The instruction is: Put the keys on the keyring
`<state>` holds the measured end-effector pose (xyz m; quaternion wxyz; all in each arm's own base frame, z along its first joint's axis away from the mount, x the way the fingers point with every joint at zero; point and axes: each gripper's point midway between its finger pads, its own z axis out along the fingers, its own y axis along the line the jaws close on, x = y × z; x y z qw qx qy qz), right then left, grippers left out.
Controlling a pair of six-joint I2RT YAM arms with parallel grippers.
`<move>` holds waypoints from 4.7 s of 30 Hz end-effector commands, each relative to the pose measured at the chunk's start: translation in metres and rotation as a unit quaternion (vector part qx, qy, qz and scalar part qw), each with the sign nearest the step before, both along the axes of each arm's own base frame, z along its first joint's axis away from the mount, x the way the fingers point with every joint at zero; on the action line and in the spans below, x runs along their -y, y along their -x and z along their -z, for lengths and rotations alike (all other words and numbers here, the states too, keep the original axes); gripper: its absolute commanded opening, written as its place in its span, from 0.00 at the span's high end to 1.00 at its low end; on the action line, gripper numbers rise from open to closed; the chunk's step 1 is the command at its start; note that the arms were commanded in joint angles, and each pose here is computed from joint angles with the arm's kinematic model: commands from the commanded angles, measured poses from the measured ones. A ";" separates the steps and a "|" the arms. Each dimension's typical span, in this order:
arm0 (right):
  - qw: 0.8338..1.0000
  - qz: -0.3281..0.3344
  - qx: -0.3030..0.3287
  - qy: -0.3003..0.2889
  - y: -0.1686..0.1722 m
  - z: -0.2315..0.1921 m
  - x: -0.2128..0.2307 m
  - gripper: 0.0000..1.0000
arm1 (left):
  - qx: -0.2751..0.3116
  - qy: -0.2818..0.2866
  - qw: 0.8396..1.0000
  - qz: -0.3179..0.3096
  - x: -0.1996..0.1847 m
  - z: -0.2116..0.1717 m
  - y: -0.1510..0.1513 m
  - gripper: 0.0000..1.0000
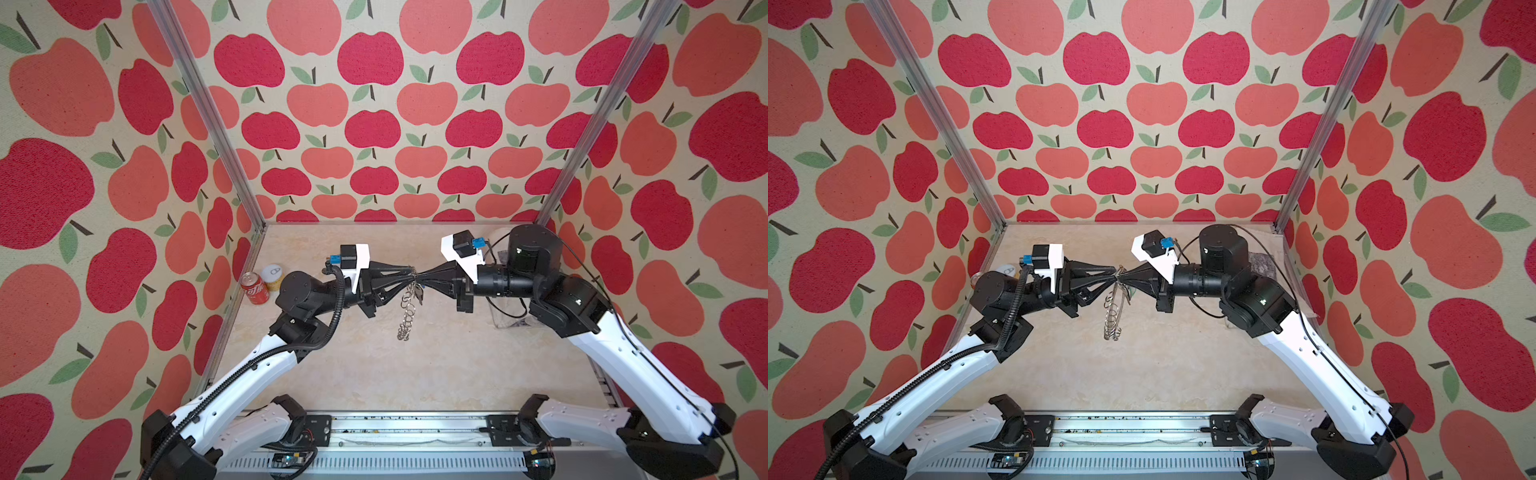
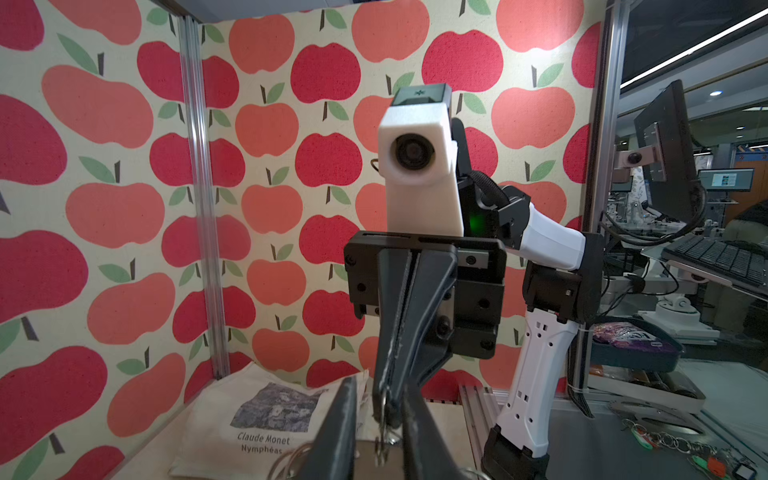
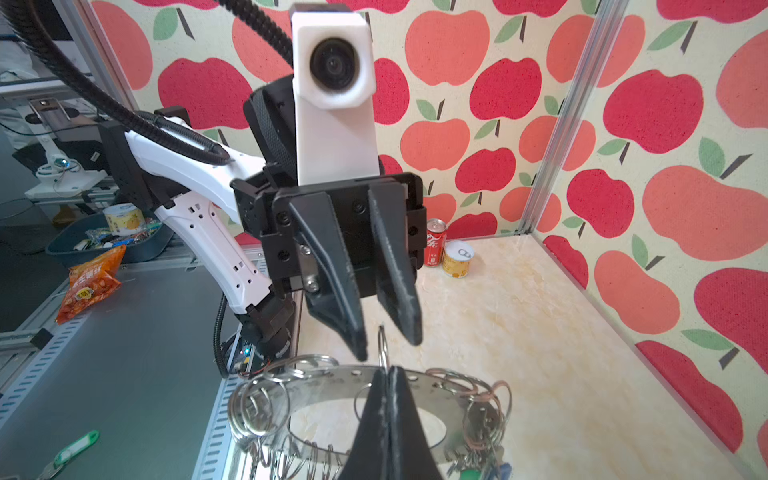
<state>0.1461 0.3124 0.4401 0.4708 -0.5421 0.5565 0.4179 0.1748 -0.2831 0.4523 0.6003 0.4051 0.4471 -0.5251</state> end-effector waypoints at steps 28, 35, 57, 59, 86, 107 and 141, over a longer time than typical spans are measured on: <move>0.992 0.022 0.022 0.122 -0.001 0.017 0.012 1.00 | -0.055 -0.214 0.975 -0.006 0.016 0.030 0.007 0.60; 0.992 0.017 0.024 0.119 0.002 0.016 0.012 1.00 | -0.051 -0.218 0.975 -0.008 0.020 0.033 0.003 0.70; 0.993 0.017 0.024 0.117 0.002 0.015 0.011 1.00 | -0.040 -0.204 0.978 0.008 0.022 0.029 0.011 1.00; 0.993 0.017 0.024 0.114 0.003 0.015 0.011 1.00 | -0.039 -0.204 0.978 0.011 0.023 0.029 0.013 1.00; 0.998 0.027 -0.011 0.060 0.007 0.008 0.015 0.69 | 0.039 -0.056 0.997 -0.033 0.004 -0.016 0.014 1.00; 0.998 0.009 -0.031 0.051 0.010 0.016 0.007 1.00 | 0.054 -0.012 0.997 -0.048 -0.001 -0.029 0.011 1.00; 0.999 0.034 0.016 -0.025 0.002 -0.031 0.025 0.66 | 0.071 0.040 0.997 -0.008 -0.010 -0.032 0.022 1.00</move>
